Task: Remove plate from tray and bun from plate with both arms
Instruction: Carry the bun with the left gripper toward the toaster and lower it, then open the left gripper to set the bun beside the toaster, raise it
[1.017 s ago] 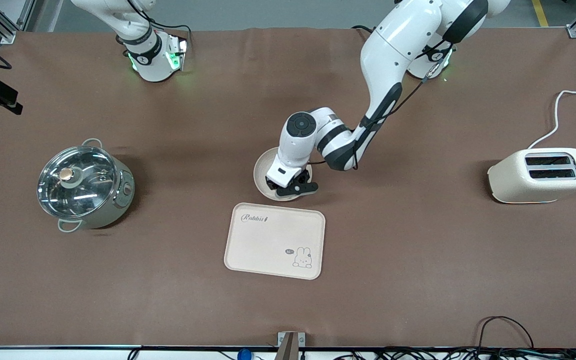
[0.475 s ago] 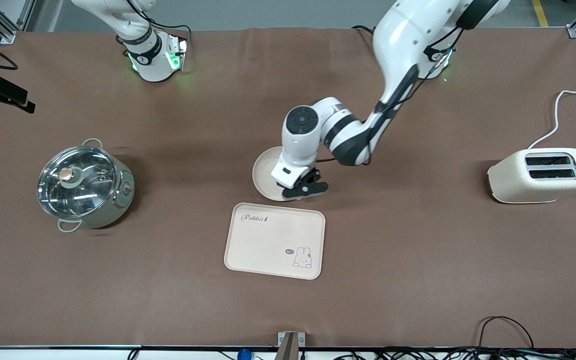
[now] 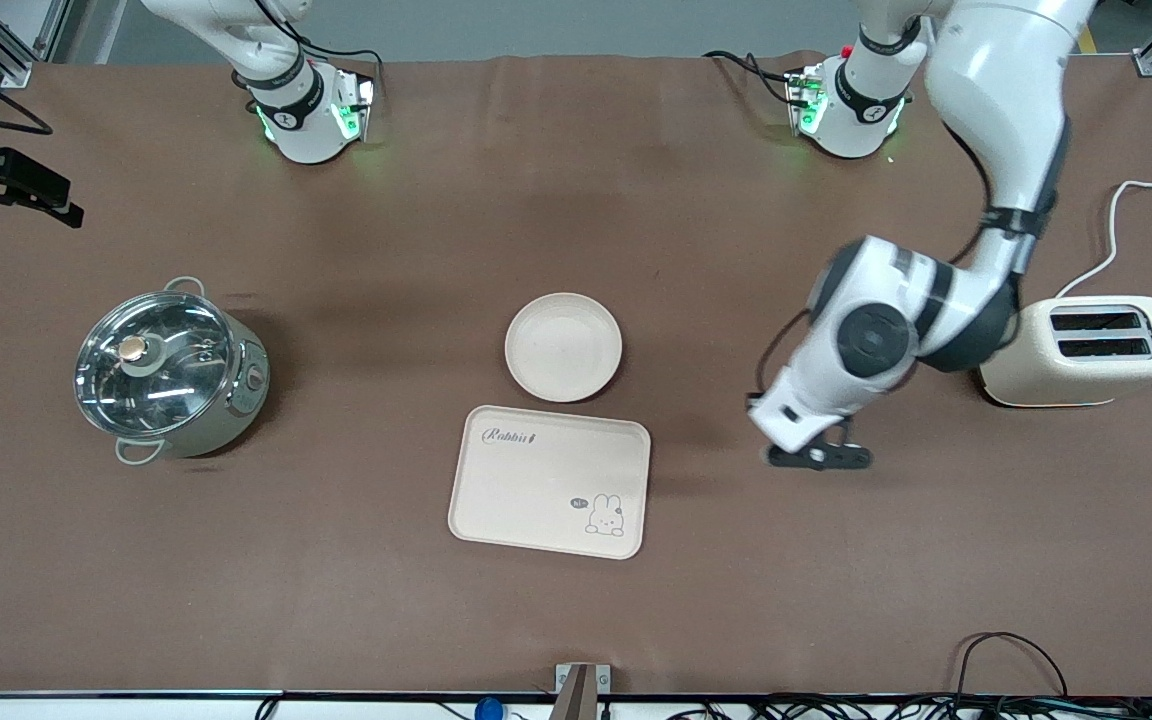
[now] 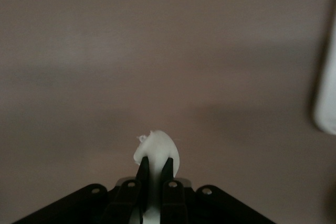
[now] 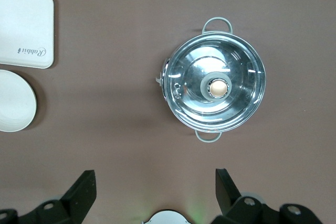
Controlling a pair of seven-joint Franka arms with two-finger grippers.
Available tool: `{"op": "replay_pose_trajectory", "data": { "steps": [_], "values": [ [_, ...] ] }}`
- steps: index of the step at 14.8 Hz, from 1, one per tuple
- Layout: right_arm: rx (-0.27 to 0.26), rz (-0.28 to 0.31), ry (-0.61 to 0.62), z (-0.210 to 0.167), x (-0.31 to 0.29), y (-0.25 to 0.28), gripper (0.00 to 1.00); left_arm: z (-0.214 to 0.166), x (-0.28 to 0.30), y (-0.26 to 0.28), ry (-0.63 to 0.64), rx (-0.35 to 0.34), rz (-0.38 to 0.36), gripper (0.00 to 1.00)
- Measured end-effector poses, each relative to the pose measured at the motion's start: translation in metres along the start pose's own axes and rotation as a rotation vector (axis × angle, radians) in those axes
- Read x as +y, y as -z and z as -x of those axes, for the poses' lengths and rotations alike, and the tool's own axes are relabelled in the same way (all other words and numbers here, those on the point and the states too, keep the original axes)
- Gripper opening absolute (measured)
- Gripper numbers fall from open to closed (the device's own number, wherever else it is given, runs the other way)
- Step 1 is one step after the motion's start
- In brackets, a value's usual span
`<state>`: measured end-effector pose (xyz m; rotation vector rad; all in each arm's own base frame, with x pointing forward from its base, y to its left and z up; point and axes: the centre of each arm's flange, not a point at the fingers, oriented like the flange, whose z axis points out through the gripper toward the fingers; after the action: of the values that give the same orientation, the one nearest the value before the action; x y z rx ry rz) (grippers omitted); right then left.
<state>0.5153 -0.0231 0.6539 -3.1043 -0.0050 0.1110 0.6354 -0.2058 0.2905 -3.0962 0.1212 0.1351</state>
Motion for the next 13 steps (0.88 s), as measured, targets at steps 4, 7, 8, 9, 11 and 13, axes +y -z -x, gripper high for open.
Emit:
{"op": "replay_pose_trajectory", "data": {
  "steps": [4,7,8,9,11,13],
  "values": [
    [0.004,0.000,0.000,0.000,0.000,0.000,1.00,-0.001,-0.058,-0.068,0.003,-0.036,0.033,0.15],
    [0.007,0.000,0.000,-0.001,0.000,0.001,1.00,0.001,-0.065,-0.090,0.003,-0.033,0.049,0.44],
    [0.007,0.000,0.000,-0.001,0.000,0.001,1.00,0.001,-0.063,-0.091,0.001,-0.027,0.052,0.52],
    [0.007,0.001,0.000,-0.001,0.000,0.001,1.00,0.000,-0.062,-0.090,-0.002,-0.021,0.054,0.61],
    [0.009,0.001,0.000,-0.001,0.000,0.001,1.00,-0.002,-0.059,-0.086,-0.004,-0.008,0.058,0.81],
    [0.012,0.001,0.000,-0.001,0.000,0.001,1.00,-0.012,-0.061,-0.065,0.001,0.036,0.062,0.99]
  ]
}}
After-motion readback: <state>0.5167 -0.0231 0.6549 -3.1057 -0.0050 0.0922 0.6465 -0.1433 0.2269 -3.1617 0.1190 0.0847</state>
